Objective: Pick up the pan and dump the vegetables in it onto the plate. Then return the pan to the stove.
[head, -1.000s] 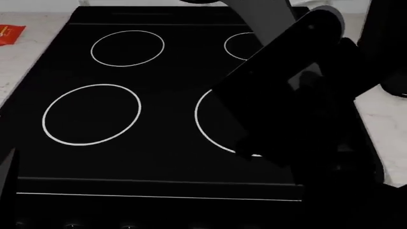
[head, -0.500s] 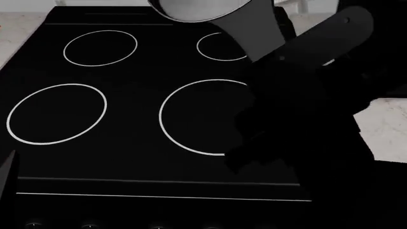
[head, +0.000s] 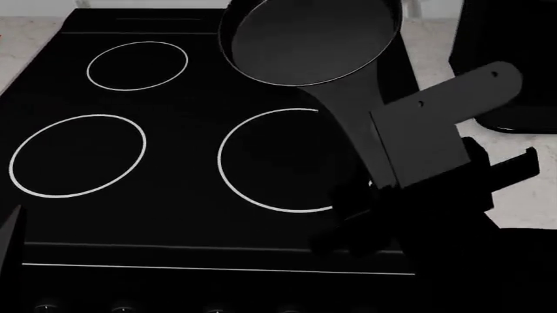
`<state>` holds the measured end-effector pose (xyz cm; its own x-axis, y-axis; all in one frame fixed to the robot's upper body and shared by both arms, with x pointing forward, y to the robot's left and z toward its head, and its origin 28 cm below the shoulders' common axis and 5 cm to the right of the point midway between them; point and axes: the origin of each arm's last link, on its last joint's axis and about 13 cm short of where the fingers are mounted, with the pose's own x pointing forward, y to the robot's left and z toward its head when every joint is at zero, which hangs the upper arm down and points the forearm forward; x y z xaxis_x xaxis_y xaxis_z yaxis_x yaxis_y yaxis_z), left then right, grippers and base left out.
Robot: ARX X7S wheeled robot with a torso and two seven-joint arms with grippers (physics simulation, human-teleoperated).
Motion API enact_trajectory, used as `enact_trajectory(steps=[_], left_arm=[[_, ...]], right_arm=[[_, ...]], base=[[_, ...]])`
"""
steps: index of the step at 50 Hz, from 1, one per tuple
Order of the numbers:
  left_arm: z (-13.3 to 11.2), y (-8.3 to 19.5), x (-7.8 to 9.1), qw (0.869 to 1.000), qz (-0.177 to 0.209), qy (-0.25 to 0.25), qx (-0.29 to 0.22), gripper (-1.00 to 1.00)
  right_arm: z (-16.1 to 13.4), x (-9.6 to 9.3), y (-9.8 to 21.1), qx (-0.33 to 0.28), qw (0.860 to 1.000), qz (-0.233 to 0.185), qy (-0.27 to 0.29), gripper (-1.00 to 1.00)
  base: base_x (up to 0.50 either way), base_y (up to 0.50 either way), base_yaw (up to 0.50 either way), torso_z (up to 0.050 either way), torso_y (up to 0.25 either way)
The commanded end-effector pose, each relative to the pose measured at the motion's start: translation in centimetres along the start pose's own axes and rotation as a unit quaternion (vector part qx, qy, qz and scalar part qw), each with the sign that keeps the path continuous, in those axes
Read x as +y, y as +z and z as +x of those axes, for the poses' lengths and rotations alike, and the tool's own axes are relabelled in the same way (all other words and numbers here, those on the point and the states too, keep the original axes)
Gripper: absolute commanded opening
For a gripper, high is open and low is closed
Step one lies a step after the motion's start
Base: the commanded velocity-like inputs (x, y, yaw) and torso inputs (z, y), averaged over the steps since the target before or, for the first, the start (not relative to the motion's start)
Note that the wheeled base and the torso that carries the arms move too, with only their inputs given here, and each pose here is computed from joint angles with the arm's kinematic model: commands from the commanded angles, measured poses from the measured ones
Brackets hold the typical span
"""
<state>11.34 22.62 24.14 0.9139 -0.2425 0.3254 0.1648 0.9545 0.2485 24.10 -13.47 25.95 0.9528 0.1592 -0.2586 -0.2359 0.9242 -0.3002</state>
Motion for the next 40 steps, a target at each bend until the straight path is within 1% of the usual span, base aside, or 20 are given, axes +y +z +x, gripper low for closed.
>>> enact_trajectory(steps=[1,9,17,23,28,35,40], left_arm=[[-0.1,0.0,0.0,1.000,-0.001,0.001,0.001,1.00],[-0.2,-0.1,0.1,1.000,-0.002,0.001,0.003,1.00],[-0.2,-0.1,0.1,1.000,-0.003,-0.001,0.003,1.00],[-0.5,-0.3,0.2,1.000,-0.002,-0.001,0.003,1.00],[-0.3,-0.2,0.1,1.000,-0.002,-0.002,0.003,1.00],[-0.2,-0.1,0.1,1.000,-0.002,-0.002,0.002,1.00],[-0.1,0.0,0.0,1.000,-0.003,-0.002,0.001,1.00]], right_arm=[[1.0,0.1,-1.8,0.021,1.000,0.021,-0.002,-1.00],[2.9,0.1,-3.8,0.041,0.999,0.033,0.009,-1.00],[4.0,0.5,-4.6,0.053,0.998,0.032,0.017,-1.00],[4.5,1.0,-5.1,0.057,0.997,0.035,0.025,-1.00],[4.7,1.3,-5.3,0.057,0.997,0.037,0.030,-1.00],[5.0,1.8,-6.3,0.061,0.996,0.049,0.039,-1.00],[5.2,1.9,-6.6,0.064,0.996,0.053,0.043,-1.00]], base=[[0.00,0.00,0.00,0.000,0.000],[0.00,0.00,0.00,0.000,0.001],[0.00,0.00,0.00,0.000,0.001],[0.00,0.00,0.00,0.000,0.000],[0.00,0.00,0.00,0.002,0.002],[0.00,0.00,0.00,0.000,0.000],[0.00,0.00,0.00,0.000,0.002]])
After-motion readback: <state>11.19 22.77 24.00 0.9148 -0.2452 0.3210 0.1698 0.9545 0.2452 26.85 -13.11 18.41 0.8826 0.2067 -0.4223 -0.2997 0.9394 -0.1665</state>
